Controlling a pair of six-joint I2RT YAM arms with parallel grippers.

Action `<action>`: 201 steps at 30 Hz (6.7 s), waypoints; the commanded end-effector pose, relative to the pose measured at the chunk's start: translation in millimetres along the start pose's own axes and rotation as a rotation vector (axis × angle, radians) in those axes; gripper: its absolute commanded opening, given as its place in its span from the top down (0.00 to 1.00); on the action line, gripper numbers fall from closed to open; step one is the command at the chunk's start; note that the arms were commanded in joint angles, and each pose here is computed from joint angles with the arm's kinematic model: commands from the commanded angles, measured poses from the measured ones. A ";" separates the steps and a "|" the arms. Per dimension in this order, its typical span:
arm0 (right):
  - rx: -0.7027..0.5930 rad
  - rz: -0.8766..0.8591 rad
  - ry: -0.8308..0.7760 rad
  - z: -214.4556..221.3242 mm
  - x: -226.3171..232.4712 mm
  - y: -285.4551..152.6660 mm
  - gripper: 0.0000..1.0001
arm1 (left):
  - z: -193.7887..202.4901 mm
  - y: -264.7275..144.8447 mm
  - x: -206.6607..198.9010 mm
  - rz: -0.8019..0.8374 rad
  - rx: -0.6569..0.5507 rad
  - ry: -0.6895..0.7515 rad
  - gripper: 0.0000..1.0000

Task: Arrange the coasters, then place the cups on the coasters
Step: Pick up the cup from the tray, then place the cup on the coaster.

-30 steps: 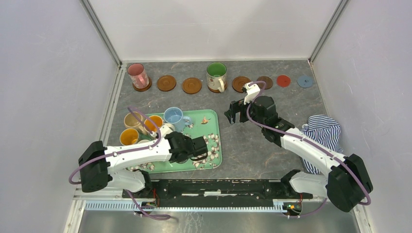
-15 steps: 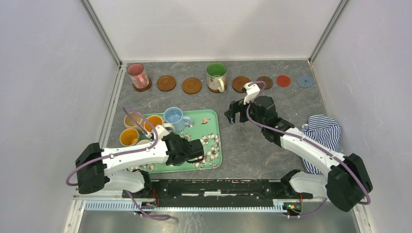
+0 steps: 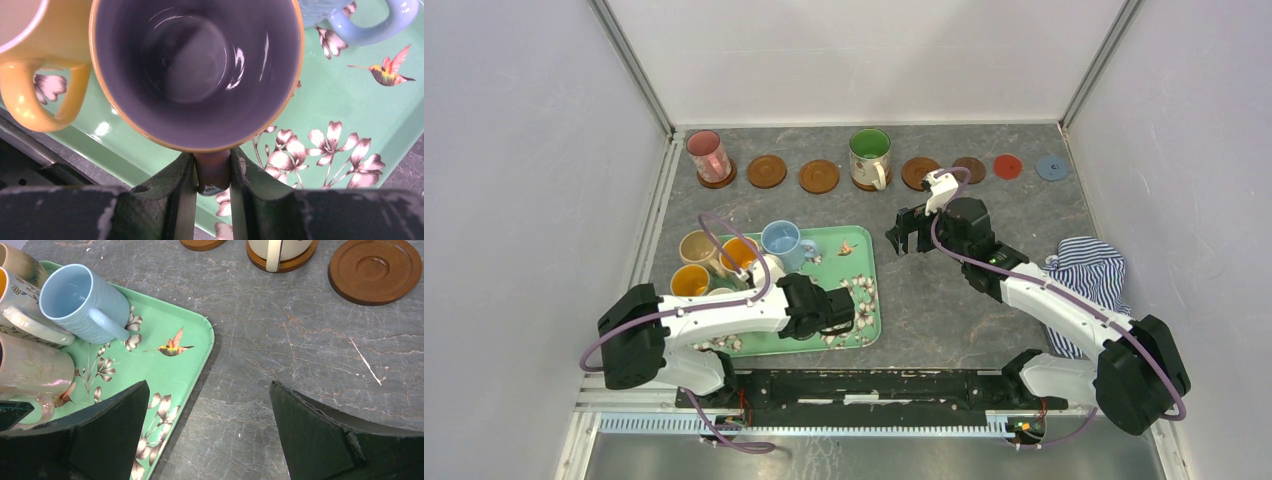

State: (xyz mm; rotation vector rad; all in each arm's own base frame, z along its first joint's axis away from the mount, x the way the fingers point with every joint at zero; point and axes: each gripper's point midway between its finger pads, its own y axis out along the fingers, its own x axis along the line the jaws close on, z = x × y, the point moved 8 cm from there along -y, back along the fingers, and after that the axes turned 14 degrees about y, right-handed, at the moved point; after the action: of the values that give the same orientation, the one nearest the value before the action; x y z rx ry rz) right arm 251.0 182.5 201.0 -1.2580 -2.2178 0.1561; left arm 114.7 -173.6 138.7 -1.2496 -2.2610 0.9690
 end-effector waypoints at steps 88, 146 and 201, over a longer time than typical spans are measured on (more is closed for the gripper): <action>-0.346 0.064 0.024 -98.8 30.4 -71.9 0.02 | -141.5 -76.8 -85.1 0.543 -0.415 0.361 0.98; -0.326 0.085 -0.071 -88.8 21.7 -84.5 0.02 | -307.8 232.9 -124.2 0.169 -0.284 0.323 0.98; -0.221 0.033 -0.086 -79.3 26.2 -72.4 0.02 | -313.1 185.4 -100.1 0.236 -0.298 0.316 0.31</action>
State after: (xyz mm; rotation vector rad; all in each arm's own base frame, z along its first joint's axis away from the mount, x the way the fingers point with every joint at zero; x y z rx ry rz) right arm 227.3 145.5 294.4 -1.4653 -2.2999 -0.0030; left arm 476.3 -67.7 180.7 -1.6075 -2.0415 0.5399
